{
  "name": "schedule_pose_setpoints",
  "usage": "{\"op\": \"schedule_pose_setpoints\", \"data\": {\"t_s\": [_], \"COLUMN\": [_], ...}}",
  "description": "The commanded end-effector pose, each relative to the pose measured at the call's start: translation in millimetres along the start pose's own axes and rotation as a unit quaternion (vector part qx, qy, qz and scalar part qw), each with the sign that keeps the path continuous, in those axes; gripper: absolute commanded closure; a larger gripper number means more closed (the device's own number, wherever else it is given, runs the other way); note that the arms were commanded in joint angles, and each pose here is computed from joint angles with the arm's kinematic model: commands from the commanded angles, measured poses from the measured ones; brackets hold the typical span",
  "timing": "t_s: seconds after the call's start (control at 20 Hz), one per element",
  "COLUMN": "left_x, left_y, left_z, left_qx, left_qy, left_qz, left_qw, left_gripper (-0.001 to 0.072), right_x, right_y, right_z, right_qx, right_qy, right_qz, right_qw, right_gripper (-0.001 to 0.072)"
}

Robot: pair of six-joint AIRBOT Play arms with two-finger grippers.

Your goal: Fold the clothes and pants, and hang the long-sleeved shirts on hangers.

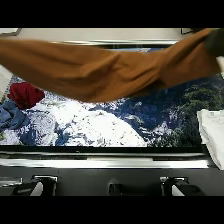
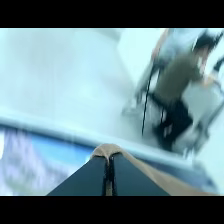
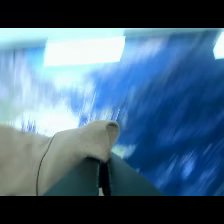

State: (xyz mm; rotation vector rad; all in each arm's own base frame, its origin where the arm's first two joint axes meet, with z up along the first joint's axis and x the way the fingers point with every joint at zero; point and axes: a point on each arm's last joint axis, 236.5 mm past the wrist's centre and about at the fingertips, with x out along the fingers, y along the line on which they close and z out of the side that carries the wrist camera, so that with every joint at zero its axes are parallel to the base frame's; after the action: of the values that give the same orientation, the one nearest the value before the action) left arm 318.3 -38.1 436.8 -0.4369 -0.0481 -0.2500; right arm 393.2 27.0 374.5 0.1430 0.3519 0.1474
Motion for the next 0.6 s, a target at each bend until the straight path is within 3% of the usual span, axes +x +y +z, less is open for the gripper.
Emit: {"op": "schedule_pose_setpoints", "data": {"t_s": [0.0,0.15,0.25,0.35,0.4,0.55], "left_x": [-52.4,-60.5,-43.4,-10.7,8.0,64.5], "left_y": [-33.3,-29.7,-13.9,20.6,45.0,125.5], "left_z": [85.3,104.4,91.5,47.3,14.0,-112.3], "left_qx": [0.013,0.025,0.045,0.080,0.088,0.043], "left_qy": [-0.162,-0.204,-0.176,-0.081,-0.016,0.159], "left_qz": [-0.018,-0.007,0.016,0.061,0.085,0.131], "left_qw": [0.987,0.979,0.983,0.992,0.992,0.978], "left_gripper": [0.0682,0.0682,0.0681,0.0682,0.0681,0.0681], "right_x": [-83.4,-107.3,-93.5,-63.0,-47.7,-14.2], "right_y": [3.0,-6.5,-13.3,-25.3,-31.0,-46.3], "right_z": [62.3,79.2,50.3,-34.4,-94.3,-258.4], "right_qx": [-0.031,-0.030,-0.025,0.003,0.018,0.064], "right_qy": [-0.140,-0.183,-0.118,0.065,0.183,0.427], "right_qz": [-0.033,-0.063,-0.072,-0.080,-0.080,-0.075], "right_qw": [0.989,0.981,0.990,0.995,0.980,0.899], "right_gripper": [0.0668,0.0668,0.0668,0.0669,0.0669,0.0669]}}
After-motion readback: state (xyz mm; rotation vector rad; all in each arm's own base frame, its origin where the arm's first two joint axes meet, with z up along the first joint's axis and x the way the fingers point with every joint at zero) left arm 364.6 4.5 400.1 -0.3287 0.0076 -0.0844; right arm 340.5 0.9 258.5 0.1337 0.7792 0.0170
